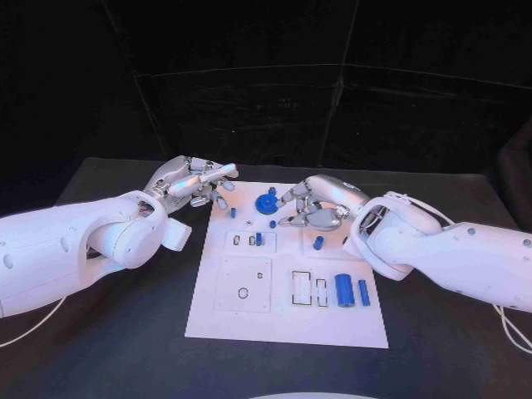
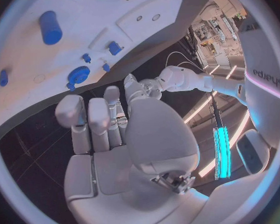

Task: Assemble the parts on the task board

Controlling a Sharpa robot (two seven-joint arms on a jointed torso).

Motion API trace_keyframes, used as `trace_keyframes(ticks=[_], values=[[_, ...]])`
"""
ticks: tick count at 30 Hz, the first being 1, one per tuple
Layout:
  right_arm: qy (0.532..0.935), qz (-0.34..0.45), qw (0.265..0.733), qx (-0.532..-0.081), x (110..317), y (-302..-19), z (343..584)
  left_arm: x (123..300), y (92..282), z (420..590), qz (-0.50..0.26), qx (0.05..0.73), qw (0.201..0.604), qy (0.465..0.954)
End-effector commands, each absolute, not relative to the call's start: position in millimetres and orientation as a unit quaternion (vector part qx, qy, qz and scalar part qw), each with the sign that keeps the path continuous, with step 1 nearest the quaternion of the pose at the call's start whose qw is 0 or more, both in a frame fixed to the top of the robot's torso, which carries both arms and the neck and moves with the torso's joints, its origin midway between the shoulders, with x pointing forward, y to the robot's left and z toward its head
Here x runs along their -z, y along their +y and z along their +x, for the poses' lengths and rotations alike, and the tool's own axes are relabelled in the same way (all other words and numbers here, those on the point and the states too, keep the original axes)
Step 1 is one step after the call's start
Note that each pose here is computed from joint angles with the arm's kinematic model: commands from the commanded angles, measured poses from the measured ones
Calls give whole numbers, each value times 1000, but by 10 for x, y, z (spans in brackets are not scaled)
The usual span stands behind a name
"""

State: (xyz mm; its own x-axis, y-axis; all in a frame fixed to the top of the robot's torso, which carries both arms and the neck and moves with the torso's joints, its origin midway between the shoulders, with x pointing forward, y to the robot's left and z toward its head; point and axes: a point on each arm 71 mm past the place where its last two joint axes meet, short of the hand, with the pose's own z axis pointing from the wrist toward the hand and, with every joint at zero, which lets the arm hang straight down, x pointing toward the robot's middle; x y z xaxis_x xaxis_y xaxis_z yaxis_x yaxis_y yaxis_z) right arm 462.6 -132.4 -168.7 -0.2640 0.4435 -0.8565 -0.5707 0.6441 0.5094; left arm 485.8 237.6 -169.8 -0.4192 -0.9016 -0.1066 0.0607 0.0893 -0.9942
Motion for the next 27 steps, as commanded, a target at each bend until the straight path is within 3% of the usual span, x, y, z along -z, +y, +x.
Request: trace_keyframes(ticks=[1,8,13,20,27], values=[[688,40,512,-512,1588,-1449,4634,1739,2319,4868,-271,523,395,705],[698,128,463,-531,1503,-1816,4713,1737,2277,4930,-204,449,385,780],[697,166,454,-530,1496,-1955,4739,1749,2257,4988,-163,394,392,815],[686,184,486,-509,1471,-2086,4759,1770,2162,5085,-137,303,408,850],[700,108,539,-456,1461,-2122,4736,1707,1999,5194,-78,216,416,880]])
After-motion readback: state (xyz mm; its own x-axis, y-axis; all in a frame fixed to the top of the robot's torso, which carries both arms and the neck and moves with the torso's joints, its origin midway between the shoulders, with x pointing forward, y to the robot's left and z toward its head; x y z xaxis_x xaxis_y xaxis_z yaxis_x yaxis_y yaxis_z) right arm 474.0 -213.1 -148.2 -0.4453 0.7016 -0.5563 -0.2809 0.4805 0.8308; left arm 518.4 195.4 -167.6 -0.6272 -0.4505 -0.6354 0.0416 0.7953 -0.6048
